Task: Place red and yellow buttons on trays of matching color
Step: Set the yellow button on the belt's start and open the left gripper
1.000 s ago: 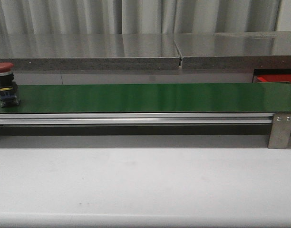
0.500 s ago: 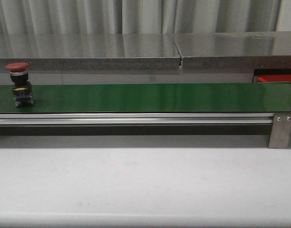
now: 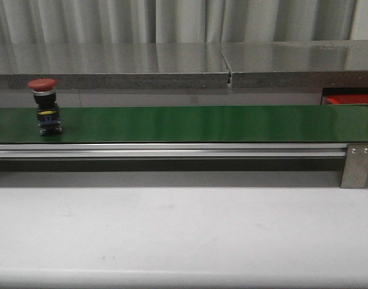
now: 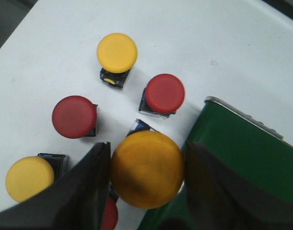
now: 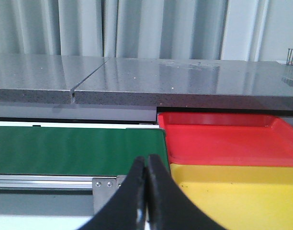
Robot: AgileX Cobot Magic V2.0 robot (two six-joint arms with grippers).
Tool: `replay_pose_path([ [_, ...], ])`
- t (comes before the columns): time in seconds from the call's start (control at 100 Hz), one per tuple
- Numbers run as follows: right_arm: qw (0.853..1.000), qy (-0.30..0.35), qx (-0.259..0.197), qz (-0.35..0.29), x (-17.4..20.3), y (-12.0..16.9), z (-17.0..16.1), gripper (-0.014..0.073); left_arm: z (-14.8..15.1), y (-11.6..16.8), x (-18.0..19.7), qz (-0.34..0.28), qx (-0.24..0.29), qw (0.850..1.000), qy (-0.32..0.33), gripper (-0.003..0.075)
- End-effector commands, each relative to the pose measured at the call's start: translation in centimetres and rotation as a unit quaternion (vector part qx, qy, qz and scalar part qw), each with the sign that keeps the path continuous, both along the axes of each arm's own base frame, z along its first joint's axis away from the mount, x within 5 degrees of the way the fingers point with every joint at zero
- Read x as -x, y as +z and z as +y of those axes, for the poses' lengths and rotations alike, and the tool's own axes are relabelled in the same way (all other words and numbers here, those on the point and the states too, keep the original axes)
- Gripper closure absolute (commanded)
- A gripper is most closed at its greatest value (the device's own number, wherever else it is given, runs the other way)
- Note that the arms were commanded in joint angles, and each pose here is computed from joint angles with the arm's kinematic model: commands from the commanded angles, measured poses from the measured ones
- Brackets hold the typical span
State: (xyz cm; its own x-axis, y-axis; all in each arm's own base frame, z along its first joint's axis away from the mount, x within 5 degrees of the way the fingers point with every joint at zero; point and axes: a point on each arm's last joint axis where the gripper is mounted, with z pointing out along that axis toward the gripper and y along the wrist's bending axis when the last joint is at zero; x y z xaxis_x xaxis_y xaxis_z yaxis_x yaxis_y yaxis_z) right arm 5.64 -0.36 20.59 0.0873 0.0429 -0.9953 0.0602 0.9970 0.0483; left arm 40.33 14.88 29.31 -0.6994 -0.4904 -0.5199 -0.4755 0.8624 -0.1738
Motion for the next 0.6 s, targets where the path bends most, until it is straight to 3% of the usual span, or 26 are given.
replay_pose_path([
  [0.0, 0.998, 0.0, 0.012, -0.059, 0.4, 1.6, 0.1, 0.0669, -2.0, 4.6, 0.6, -0.066, -0.023, 0.997, -0.018, 0.0514],
  [0.24, 0.998, 0.0, 0.012, -0.059, 0.4, 1.6, 0.1, 0.0669, -5.0, 4.5, 0.4, -0.043, -0.013, 0.997, -0.056, 0.0514],
  [0.59, 0.998, 0.0, 0.012, -0.059, 0.4, 1.6, 0.1, 0.0669, -5.4, 1.5, 0.7, 0.002, 0.001, 0.998, -0.06, 0.0508],
])
